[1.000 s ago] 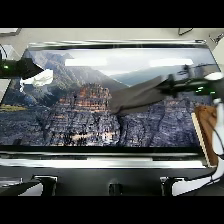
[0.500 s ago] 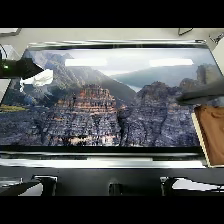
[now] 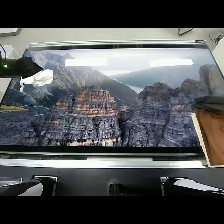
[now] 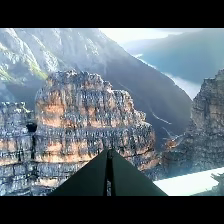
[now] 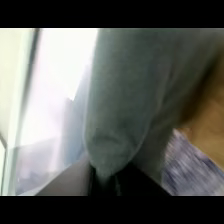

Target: Fold the clothes and pants, and hang the long-sleeved shirts on hangers.

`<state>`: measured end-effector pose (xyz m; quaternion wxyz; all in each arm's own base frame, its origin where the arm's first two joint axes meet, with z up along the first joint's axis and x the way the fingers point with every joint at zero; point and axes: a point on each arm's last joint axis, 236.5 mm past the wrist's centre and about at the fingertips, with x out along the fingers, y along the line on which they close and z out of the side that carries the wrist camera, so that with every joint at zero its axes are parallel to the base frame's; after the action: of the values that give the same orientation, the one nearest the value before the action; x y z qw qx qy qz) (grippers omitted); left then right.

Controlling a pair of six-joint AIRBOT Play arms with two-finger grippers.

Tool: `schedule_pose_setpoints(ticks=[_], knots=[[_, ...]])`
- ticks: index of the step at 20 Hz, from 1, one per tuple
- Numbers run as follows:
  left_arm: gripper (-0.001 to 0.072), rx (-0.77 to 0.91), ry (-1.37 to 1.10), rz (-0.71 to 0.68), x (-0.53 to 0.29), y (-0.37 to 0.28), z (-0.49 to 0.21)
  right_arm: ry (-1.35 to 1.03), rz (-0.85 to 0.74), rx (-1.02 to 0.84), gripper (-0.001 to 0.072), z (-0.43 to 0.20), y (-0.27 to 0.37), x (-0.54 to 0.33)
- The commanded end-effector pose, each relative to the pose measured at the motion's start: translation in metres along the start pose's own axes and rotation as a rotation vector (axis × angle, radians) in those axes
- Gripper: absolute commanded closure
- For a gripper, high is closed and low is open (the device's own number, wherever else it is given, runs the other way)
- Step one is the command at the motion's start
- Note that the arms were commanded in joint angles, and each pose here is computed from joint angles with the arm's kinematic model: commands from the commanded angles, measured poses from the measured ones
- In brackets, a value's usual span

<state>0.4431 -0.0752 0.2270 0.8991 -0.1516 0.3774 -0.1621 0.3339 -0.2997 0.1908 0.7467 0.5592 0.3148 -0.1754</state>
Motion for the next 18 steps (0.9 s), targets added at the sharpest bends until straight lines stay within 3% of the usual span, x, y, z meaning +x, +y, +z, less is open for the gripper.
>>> schedule_pose_setpoints(ticks=[1,5,7,15,16,17,18], knots=[[0.0673,0.014,-0.003,-0.005,-0.001,-0.001,0.001,0.094,-0.305,0.076,0.0665,-0.024,-0.076,-0.02],[0.0673,0.012,-0.004,-0.018,0.0,-0.004,0.001,0.196,-0.665,0.164,0.0665,-0.058,-0.169,-0.04],[0.0673,0.01,-0.005,-0.023,0.0,-0.005,0.001,0.21,-0.765,0.19,0.0664,-0.074,-0.202,-0.042],[0.0673,0.008,-0.005,-0.027,0.0,-0.006,0.001,0.264,-0.82,0.22,0.0663,-0.108,-0.262,-0.006],[0.0673,0.008,-0.005,-0.027,0.0,-0.006,0.001,0.259,-0.819,0.219,0.0625,-0.107,-0.262,-0.005],[0.0673,0.008,-0.005,-0.027,0.0,-0.006,0.001,0.261,-0.813,0.221,0.0487,-0.107,-0.261,-0.004],[0.0673,0.008,-0.005,-0.027,0.0,-0.006,0.001,0.27,-0.805,0.226,0.0263,-0.11,-0.259,-0.004]])
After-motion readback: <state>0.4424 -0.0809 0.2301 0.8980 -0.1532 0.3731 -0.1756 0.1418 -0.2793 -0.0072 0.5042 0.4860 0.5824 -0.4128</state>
